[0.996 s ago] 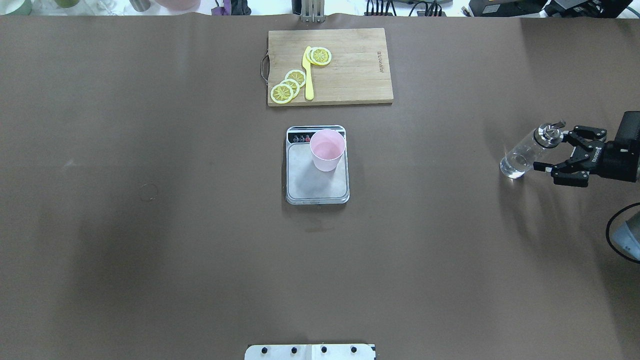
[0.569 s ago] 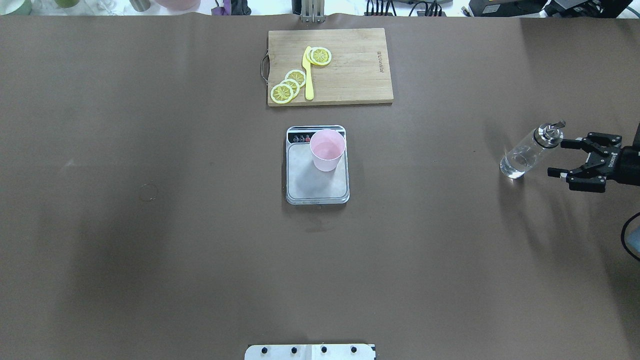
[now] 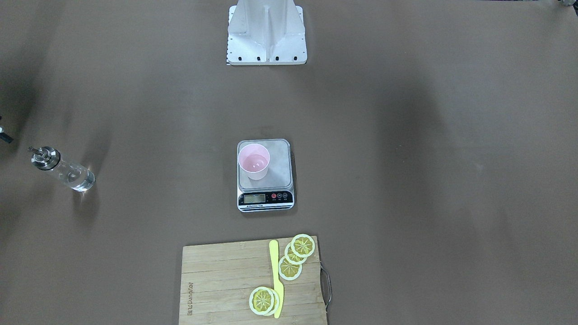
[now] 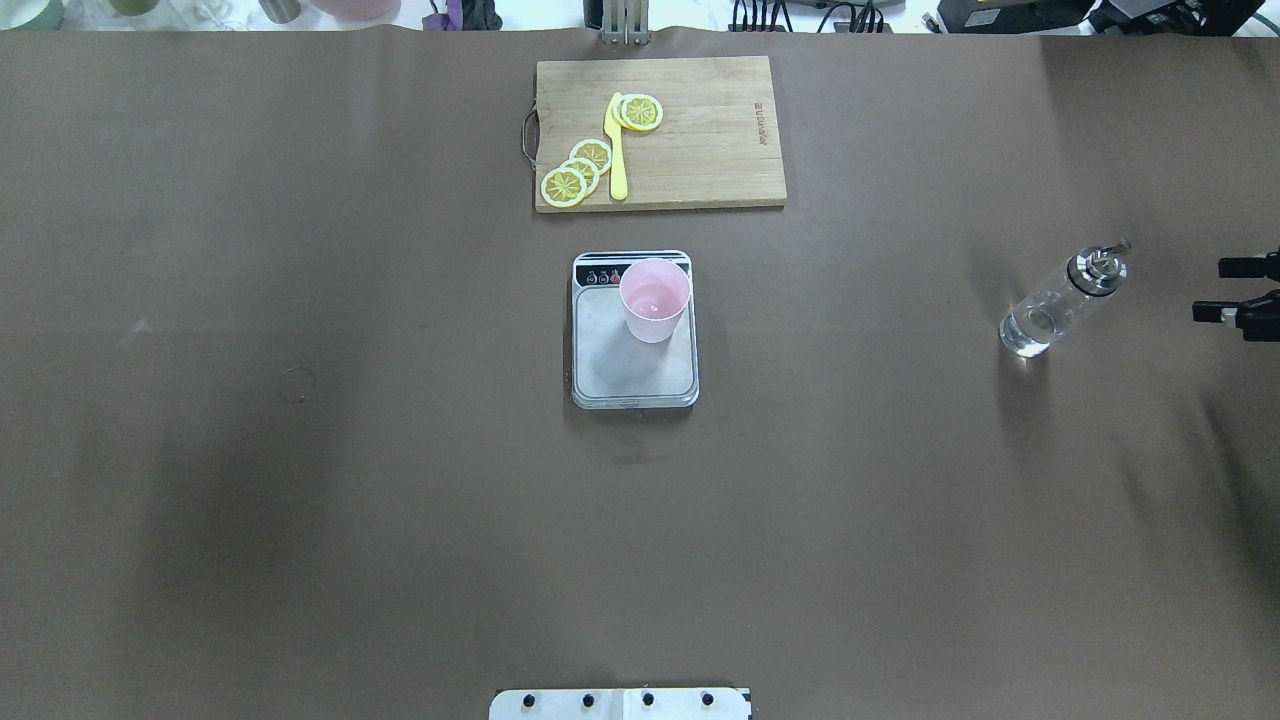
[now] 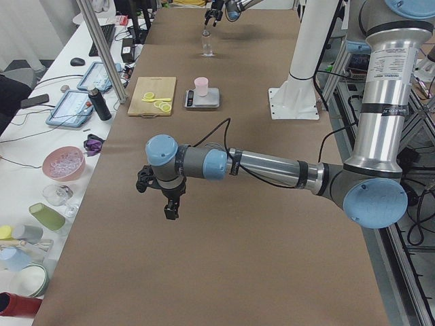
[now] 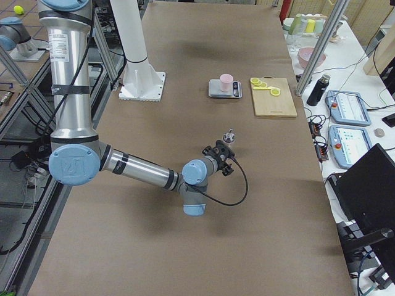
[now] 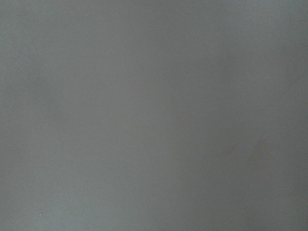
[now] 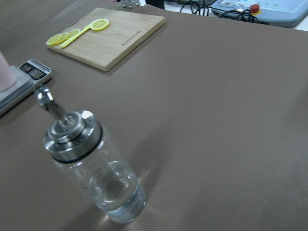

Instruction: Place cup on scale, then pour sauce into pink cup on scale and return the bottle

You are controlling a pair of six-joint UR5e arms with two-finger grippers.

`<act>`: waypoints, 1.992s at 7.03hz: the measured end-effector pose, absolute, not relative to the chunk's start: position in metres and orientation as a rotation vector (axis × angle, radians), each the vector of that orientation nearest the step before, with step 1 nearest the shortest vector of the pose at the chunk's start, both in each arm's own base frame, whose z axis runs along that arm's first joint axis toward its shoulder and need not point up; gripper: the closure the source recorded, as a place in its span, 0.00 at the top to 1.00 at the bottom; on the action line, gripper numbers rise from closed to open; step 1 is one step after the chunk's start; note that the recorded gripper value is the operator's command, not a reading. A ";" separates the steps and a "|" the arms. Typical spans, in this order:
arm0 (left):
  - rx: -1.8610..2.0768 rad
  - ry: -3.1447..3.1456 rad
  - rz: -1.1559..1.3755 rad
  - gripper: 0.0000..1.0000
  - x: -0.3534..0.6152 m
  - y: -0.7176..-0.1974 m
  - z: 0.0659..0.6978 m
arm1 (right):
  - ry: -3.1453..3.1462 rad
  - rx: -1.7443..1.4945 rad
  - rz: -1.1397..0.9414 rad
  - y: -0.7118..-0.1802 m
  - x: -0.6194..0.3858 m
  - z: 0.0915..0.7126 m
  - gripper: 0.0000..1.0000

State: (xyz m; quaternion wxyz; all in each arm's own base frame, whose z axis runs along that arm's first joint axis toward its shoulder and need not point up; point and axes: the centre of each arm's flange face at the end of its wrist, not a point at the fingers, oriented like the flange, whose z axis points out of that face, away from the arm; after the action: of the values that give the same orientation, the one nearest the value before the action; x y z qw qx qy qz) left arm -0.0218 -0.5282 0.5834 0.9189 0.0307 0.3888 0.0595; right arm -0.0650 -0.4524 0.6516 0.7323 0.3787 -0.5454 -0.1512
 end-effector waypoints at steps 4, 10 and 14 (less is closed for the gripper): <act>0.076 0.805 0.127 0.99 -0.022 -0.529 0.576 | -1.155 0.602 -0.072 -0.496 0.009 0.621 1.00; 0.082 0.804 0.131 0.99 -0.022 -0.531 0.573 | -0.901 0.354 0.143 -0.562 0.051 0.602 1.00; 0.101 0.804 0.135 0.99 -0.023 -0.532 0.564 | -0.862 0.158 0.155 -0.584 0.099 0.590 1.00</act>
State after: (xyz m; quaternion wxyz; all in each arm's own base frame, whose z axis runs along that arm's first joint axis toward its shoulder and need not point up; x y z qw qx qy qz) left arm -0.0234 -0.5324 0.5637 0.9169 0.0492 0.3907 0.0656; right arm 0.0988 -0.5841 0.5897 0.9027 0.0766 -0.4167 0.0751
